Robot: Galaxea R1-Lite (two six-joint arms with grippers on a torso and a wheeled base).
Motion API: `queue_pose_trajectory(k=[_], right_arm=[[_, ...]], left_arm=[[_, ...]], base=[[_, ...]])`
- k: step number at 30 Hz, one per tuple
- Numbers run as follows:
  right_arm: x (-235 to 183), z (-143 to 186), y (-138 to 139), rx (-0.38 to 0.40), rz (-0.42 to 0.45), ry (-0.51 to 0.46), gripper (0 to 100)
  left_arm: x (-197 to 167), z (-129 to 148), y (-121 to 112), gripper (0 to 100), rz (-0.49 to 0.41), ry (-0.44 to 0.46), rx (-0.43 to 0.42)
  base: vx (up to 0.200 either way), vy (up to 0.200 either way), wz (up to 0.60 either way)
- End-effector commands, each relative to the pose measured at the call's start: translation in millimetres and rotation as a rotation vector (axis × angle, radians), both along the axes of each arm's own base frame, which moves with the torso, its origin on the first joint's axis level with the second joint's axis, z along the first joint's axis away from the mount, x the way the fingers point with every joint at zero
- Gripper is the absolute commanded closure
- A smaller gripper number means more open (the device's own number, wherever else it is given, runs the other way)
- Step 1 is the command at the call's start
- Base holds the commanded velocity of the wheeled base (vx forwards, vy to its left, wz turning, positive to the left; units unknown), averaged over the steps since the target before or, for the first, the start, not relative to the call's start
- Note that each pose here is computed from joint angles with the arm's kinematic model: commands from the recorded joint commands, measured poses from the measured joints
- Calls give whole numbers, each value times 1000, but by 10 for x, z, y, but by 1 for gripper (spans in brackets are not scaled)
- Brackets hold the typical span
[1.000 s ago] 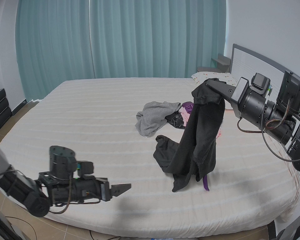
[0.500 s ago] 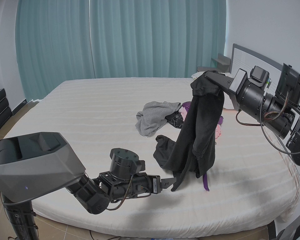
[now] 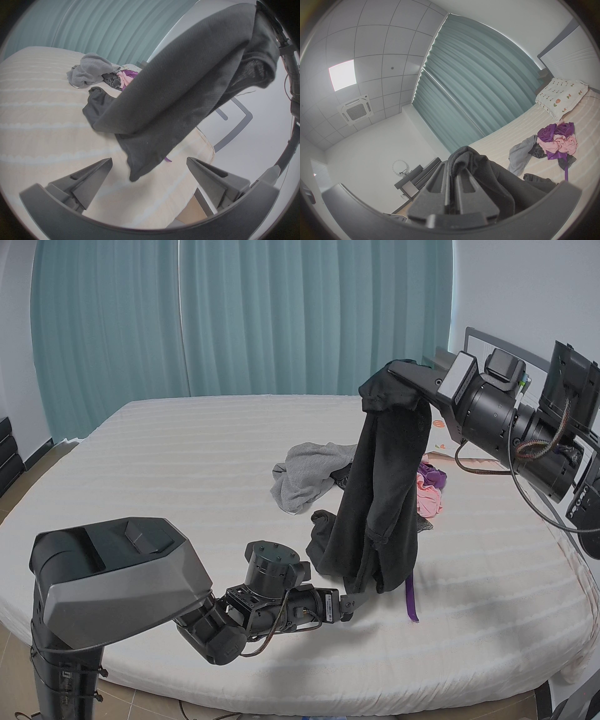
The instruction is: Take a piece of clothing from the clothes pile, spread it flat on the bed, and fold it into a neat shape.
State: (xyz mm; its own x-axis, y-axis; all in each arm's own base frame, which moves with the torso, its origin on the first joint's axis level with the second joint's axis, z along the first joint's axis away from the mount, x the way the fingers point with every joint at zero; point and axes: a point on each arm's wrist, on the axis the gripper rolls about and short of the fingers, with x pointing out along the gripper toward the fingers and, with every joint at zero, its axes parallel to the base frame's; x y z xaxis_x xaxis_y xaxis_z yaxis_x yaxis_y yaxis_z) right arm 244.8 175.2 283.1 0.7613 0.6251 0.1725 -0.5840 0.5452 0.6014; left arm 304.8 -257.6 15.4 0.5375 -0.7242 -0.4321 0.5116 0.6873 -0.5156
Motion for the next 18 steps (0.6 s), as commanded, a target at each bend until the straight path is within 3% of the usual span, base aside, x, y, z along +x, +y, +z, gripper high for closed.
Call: queue_pose_trajectory(k=[1, 6, 14, 15, 18], right_arm=[[43, 40, 115, 13, 1, -11, 100], [36, 39, 176, 16, -2, -11, 100], [32, 70, 160, 25, -6, -19, 100], [38, 70, 153, 25, -9, -19, 100], [87, 59, 100, 23, -32, -18, 100]], left_arm=[[127, -3, -20, 0, 24, -9, -32], [320, 36, -61, 0, 83, -7, -102], [394, -115, -48, 0, 107, 11, -83], [391, -120, -45, 100, 109, 13, -80], [414, -126, 3, 100, 142, 9, -70]], base=[[0, 0, 0], [0, 0, 0], [0, 0, 0], [0, 0, 0], [0, 0, 0]])
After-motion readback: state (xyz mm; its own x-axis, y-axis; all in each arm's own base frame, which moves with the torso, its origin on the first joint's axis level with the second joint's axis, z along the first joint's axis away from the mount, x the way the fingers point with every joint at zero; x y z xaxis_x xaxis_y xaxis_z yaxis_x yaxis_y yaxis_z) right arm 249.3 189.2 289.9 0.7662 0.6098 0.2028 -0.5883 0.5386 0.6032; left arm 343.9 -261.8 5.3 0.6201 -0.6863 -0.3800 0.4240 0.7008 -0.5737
